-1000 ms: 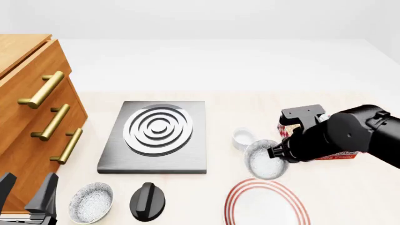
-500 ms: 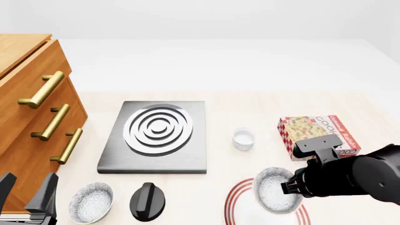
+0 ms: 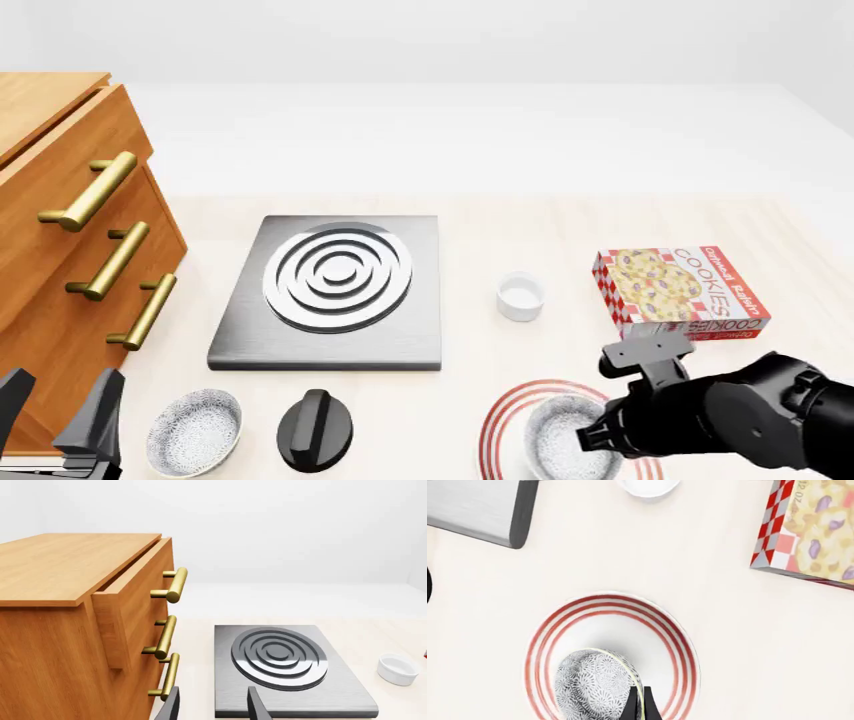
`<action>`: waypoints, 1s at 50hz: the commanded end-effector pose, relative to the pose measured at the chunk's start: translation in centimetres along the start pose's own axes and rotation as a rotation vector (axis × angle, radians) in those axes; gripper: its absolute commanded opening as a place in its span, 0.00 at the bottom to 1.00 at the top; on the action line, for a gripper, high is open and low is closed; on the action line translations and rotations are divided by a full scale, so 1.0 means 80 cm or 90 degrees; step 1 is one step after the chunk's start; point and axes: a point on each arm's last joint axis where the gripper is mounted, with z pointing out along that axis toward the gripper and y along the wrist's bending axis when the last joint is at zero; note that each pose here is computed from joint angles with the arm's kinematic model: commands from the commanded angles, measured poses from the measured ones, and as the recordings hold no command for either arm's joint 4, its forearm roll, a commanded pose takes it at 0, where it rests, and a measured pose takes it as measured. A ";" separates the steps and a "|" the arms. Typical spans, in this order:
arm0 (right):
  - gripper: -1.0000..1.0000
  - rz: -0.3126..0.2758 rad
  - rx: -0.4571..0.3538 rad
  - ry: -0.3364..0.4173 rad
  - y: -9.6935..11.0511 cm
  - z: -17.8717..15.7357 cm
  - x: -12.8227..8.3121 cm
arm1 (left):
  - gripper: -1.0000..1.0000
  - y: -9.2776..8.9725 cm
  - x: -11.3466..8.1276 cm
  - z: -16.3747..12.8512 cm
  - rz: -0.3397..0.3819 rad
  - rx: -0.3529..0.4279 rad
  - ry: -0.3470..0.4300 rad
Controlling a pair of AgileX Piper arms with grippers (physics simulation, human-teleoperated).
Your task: Pick the akita bowl between the plate and the ramekin and place it on the plate.
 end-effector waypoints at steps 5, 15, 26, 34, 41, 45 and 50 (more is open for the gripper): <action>0.00 0.012 -0.001 0.018 0.002 0.031 0.010 | 1.00 0.000 0.000 0.000 0.000 0.000 0.000; 0.00 0.017 -0.002 0.023 0.005 0.037 0.006 | 1.00 0.000 0.000 0.000 0.000 0.000 0.000; 1.00 -0.002 0.010 -0.062 -0.011 -0.075 -0.031 | 1.00 0.000 0.000 0.000 0.000 0.000 0.000; 1.00 -0.004 0.009 -0.165 -0.011 -0.190 -0.047 | 1.00 0.000 0.000 0.000 0.000 0.000 0.000; 1.00 -0.015 0.006 -0.213 -0.009 -0.247 -0.039 | 1.00 0.000 0.000 0.000 0.000 0.000 0.000; 1.00 -0.033 0.002 -0.271 -0.007 -0.276 -0.031 | 1.00 0.000 0.000 0.000 0.000 0.000 0.000; 1.00 -0.063 -0.004 -0.403 -0.006 -0.326 -0.010 | 1.00 0.000 0.000 0.000 0.000 0.000 0.000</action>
